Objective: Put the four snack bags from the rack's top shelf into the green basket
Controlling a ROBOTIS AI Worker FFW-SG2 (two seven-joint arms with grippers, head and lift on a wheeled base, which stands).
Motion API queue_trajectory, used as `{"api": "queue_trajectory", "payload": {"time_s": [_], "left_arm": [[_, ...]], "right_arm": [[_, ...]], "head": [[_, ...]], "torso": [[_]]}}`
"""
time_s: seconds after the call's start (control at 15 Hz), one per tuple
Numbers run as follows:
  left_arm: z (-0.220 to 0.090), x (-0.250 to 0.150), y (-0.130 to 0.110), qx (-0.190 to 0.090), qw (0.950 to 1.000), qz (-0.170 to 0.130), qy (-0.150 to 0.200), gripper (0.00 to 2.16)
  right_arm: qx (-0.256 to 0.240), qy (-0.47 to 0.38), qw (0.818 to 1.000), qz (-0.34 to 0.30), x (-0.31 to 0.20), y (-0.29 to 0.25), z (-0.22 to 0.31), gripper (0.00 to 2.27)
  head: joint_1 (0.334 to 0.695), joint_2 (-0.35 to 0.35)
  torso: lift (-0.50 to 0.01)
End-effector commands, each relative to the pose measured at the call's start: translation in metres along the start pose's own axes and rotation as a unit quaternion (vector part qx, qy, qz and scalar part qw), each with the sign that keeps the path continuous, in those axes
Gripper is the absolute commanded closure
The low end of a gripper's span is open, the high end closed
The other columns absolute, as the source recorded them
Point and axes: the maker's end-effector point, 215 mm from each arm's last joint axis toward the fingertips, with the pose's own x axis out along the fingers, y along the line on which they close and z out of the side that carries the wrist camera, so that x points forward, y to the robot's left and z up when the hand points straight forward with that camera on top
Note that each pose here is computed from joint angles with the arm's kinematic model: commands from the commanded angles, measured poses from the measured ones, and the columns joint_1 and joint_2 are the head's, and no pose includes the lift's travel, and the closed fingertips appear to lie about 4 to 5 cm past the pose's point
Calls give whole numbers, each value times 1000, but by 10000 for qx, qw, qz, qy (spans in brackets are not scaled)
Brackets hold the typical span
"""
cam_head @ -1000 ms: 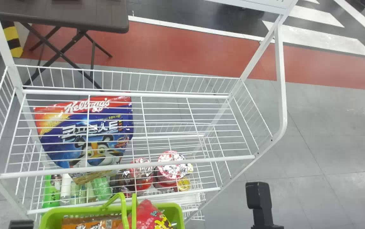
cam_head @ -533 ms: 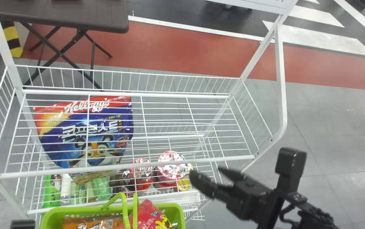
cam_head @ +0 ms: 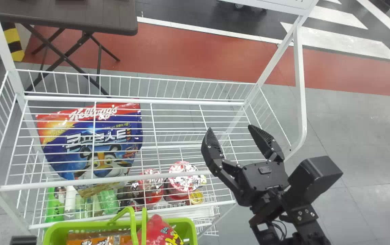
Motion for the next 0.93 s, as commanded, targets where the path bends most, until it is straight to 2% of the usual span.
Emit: {"api": "queue_trajectory", "payload": {"time_s": [0.0, 0.87], "left_arm": [[0, -1, 0, -7, 10000, -13, -7, 2142], [0, 0, -3, -7, 10000, -47, -29, 2145]], "right_arm": [[-8, 6, 10000, -27, -2, -1, 0, 60], [-77, -91, 9999, -97, -5, -8, 10, 63]], "head": [[695, -350], [695, -350]], "torso": [[0], [0]]}}
